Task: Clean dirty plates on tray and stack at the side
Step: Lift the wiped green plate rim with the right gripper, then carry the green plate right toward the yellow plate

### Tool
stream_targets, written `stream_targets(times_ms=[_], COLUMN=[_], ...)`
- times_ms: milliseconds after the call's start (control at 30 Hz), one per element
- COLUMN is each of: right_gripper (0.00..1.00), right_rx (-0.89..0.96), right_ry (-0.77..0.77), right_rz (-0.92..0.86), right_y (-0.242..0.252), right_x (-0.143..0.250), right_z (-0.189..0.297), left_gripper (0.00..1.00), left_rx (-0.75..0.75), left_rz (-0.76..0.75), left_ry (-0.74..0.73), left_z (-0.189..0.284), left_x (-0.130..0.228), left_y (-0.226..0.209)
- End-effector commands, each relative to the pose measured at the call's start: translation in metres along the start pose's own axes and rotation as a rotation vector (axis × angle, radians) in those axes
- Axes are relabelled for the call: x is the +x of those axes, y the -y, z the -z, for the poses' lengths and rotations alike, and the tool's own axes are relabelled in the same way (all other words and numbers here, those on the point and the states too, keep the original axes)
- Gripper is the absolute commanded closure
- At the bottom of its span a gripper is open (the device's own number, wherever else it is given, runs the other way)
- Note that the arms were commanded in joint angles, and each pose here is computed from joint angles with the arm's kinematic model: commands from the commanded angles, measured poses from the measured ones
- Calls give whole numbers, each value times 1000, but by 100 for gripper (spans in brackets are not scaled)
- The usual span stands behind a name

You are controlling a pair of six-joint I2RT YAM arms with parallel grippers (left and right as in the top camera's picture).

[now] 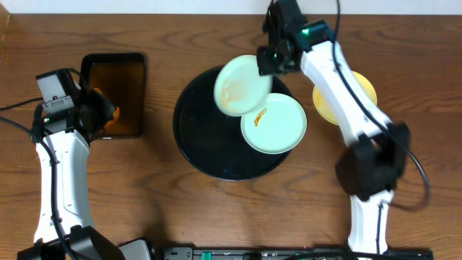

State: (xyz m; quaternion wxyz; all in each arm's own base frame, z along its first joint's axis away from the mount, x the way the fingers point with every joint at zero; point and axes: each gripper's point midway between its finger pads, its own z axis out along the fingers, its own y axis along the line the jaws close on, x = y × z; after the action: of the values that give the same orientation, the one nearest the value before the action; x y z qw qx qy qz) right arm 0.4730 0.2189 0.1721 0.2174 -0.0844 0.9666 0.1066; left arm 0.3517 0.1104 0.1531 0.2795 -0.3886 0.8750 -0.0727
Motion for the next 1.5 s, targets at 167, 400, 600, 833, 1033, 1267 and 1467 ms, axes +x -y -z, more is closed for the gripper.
stream_targets(times_ms=[167, 400, 600, 833, 1033, 1267, 1467], right_gripper=[99, 74, 38, 33, 32, 36, 47], right_rx=[368, 271, 138, 78, 65, -35, -117], right_ry=[267, 158, -75, -287, -363, -401, -401], right_rz=[226, 66, -83, -178, -223, -245, -294], right_y=[-18, -14, 3, 21, 37, 44, 51], right_x=[-23, -4, 28, 63, 79, 82, 77], right_z=[91, 62, 7, -68, -102, -116, -116], left_gripper=[92, 93, 92, 92, 93, 93, 93], left_rx=[6, 6, 6, 6, 6, 6, 5], left_rz=[-7, -7, -7, -7, -7, -7, -7], left_ry=[-6, -7, -6, -6, -6, -6, -7], left_z=[-1, -1, -1, -1, -1, -1, -1], left_x=[1, 1, 1, 1, 1, 1, 1], left_y=[0, 0, 0, 0, 0, 0, 0])
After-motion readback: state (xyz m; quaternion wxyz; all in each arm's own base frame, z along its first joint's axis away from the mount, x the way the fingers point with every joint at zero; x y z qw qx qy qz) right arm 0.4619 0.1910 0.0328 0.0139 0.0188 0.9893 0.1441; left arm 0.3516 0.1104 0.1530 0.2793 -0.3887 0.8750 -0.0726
